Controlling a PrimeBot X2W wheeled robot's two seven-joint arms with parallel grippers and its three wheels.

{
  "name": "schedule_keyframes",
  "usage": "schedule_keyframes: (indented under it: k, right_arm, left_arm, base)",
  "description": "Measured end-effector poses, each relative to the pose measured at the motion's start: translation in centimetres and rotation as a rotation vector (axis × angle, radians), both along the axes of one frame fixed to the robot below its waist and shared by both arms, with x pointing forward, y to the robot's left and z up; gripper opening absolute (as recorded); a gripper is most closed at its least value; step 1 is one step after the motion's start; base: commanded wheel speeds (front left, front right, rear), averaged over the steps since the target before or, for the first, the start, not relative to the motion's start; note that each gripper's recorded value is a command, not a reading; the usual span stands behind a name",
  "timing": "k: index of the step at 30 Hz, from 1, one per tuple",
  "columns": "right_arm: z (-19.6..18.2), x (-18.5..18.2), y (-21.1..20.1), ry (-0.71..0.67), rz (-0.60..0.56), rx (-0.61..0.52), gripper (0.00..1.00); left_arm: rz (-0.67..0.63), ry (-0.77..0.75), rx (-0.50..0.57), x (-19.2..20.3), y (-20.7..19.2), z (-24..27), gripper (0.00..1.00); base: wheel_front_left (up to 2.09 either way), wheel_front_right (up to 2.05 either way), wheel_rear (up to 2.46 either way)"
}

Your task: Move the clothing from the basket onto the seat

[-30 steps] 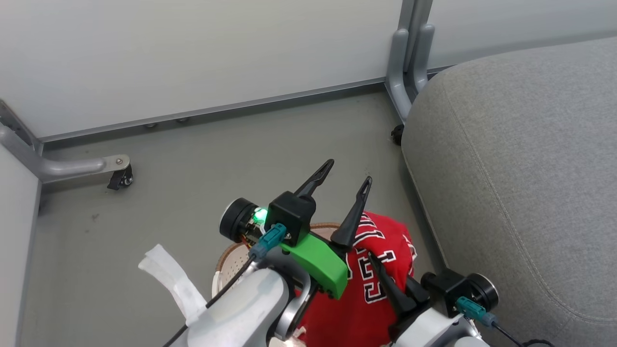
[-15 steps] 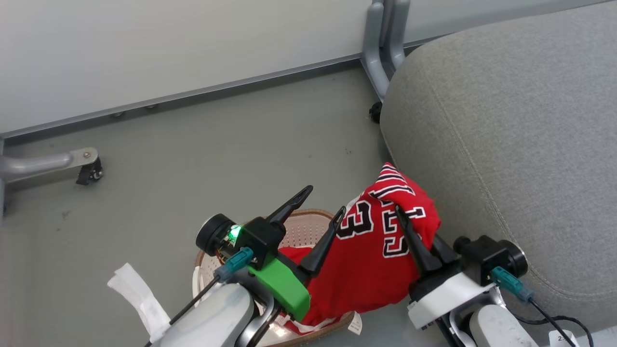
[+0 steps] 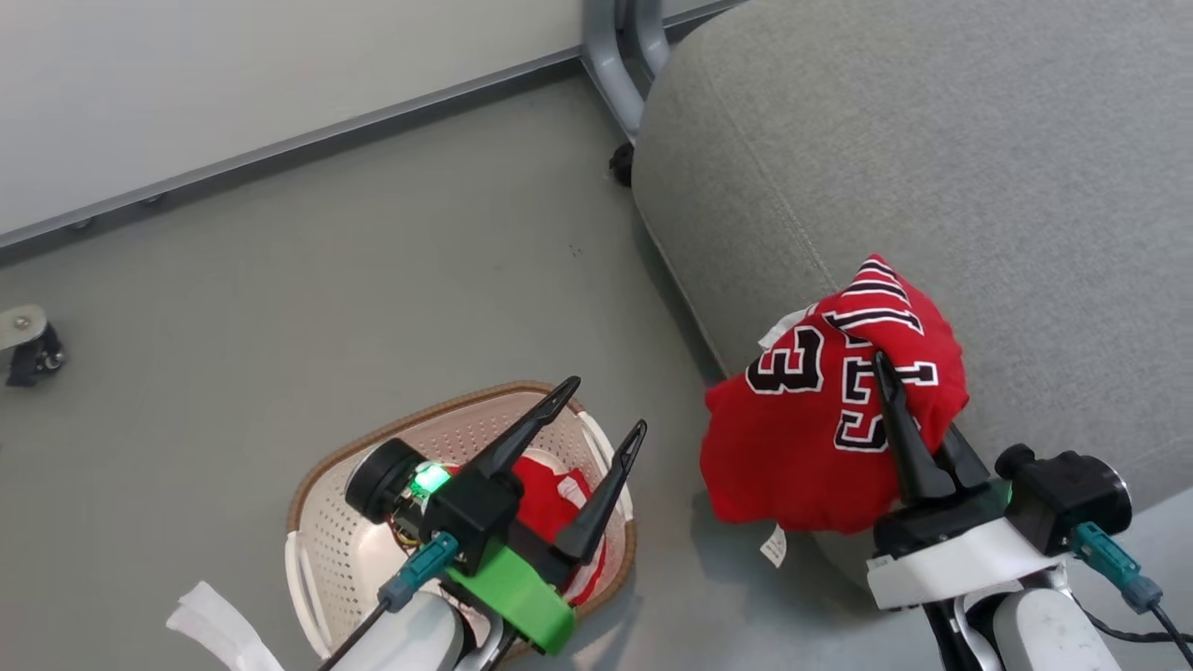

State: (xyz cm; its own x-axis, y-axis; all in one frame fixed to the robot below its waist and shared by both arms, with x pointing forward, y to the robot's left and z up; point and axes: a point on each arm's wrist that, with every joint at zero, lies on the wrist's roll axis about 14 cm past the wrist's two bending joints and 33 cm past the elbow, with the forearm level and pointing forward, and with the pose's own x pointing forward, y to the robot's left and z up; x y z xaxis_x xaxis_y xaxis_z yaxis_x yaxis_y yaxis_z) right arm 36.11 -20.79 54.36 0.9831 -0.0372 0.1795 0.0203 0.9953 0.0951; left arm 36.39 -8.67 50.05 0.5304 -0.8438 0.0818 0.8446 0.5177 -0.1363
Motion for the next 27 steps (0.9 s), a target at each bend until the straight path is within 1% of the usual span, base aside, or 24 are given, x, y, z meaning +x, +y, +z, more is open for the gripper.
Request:
schedule_keyframes:
  k: [8, 12, 17, 21, 24, 25, 27]
  right_arm:
    - [-0.1, -3.0, -3.3, 0.019, -0.125, -0.008, 0.00]
    - [0.0, -4.3, -5.2, 0.018, -0.196, 0.030, 0.00]
    - [0.1, -4.9, -6.4, 0.020, -0.243, 0.048, 0.00]
    - [1.7, -3.7, -7.7, -0.023, -0.268, 0.010, 0.00]
    - [3.7, -1.9, -9.2, -0.081, -0.290, -0.023, 0.00]
    - [4.5, -1.0, -9.7, -0.105, -0.293, -0.042, 0.00]
    - [6.0, 1.2, -9.9, -0.139, -0.281, -0.120, 0.00]
  left_arm:
    - [-0.121, 0.000, -0.008, -1.2, -3.1, -0.8, 1.00]
    - [-0.189, 0.006, -0.012, -1.9, -4.7, -1.4, 1.00]
    - [-0.276, 0.021, -0.039, -2.9, -6.8, -1.8, 1.00]
    - [-0.329, 0.020, -0.077, -3.1, -7.9, -1.5, 1.00]
    - [-0.368, 0.015, -0.101, -3.0, -8.4, -1.5, 1.00]
    - [-0.381, 0.011, -0.108, -3.0, -8.6, -1.6, 1.00]
    - [-0.400, 0.011, -0.122, -2.6, -8.8, -1.9, 1.00]
  base:
    - [0.00, 0.00, 0.00]
    - [0.00, 0.00, 0.00]
    - [0.00, 0.00, 0.00]
    - [0.00, 0.00, 0.00]
    - [0.00, 0.00, 0.00]
    - [0.00, 0.00, 0.00]
    - [0.00, 0.00, 0.00]
